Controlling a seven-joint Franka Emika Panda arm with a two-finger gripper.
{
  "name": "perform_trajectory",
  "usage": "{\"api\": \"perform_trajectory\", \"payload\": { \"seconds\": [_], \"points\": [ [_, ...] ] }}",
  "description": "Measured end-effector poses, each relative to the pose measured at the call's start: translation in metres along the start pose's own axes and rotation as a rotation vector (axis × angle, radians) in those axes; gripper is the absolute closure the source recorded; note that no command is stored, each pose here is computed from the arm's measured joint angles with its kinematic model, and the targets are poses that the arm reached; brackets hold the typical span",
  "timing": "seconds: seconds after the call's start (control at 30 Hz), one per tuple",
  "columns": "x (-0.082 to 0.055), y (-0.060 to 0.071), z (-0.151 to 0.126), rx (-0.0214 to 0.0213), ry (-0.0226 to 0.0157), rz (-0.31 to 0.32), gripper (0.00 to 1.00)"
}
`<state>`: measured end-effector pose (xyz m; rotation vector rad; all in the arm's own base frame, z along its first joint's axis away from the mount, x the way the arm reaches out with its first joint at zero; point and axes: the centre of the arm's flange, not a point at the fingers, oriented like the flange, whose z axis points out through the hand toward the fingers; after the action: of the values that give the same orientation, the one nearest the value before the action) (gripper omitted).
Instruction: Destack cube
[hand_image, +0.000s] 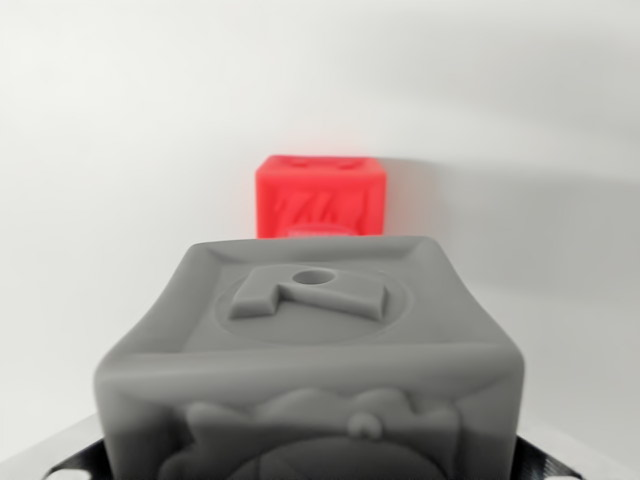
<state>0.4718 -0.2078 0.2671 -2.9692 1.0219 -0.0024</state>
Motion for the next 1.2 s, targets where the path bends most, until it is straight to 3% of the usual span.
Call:
{"api": "perform_trajectory", "payload": {
  "seconds": [0.47,0.6,0.67,0.73,0.8,1.2],
  "points": [
    [0.000,0.000,-0.042,0.0022,0.0005,0.001,1.00],
    [0.000,-0.001,-0.052,0.0044,0.0047,0.003,1.00],
    [-0.001,-0.003,-0.051,0.0034,0.0024,0.004,1.00],
    [-0.003,-0.007,-0.048,0.0016,-0.0031,0.002,1.00],
    [-0.006,-0.012,-0.046,0.0008,-0.0057,-0.001,1.00],
    [-0.015,-0.031,-0.041,0.0008,-0.0053,-0.005,1.00]
  ]
}}
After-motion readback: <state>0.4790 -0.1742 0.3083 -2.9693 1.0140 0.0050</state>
